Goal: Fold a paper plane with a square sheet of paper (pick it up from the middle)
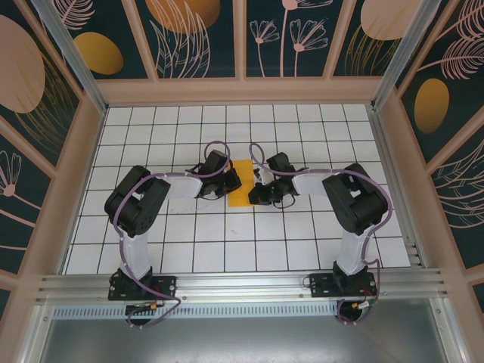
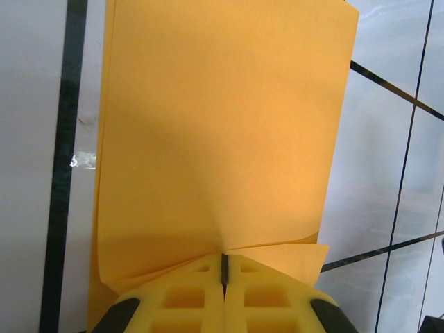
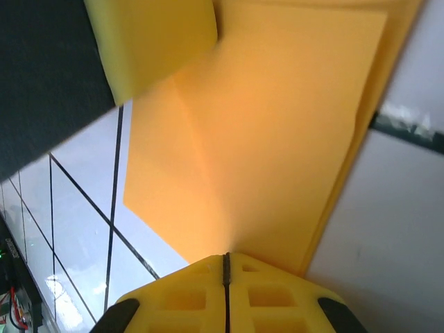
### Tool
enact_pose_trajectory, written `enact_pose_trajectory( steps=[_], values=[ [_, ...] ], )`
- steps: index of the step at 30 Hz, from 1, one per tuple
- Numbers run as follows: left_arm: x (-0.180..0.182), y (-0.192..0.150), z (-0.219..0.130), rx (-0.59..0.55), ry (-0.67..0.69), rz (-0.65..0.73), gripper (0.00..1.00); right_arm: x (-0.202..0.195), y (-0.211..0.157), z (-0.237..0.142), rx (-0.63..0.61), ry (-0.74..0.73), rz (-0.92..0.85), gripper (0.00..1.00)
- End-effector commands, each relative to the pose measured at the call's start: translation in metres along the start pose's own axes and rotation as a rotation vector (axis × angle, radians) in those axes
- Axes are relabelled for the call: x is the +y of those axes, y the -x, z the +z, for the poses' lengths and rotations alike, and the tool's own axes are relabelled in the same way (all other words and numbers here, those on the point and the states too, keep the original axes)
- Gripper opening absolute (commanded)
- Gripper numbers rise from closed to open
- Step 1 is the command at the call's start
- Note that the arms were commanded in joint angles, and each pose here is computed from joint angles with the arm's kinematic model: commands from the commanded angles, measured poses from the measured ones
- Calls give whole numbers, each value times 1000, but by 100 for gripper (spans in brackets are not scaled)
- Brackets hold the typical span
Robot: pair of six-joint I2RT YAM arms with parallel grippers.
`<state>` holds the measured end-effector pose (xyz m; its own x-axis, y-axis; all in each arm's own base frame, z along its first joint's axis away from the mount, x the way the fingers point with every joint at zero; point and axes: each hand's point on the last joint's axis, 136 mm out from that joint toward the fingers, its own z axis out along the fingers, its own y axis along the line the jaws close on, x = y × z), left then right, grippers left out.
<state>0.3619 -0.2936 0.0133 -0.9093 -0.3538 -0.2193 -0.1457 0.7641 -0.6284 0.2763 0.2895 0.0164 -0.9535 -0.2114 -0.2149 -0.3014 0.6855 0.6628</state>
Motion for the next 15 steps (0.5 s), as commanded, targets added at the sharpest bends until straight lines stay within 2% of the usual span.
enact_pose_trajectory(
  steps=[1,6,9,15],
  values=[
    [62,-20,14,41,197,-41,5,-20,-47,-1,119,-52,98,5],
    [61,-20,13,41,196,-33,5,-27,-55,-7,112,-94,115,5],
    [49,-15,11,35,164,-24,6,-19,-44,-18,63,-106,97,5],
    [-19,8,-7,-1,-33,-9,11,11,4,-49,-115,-109,46,10]
  ],
)
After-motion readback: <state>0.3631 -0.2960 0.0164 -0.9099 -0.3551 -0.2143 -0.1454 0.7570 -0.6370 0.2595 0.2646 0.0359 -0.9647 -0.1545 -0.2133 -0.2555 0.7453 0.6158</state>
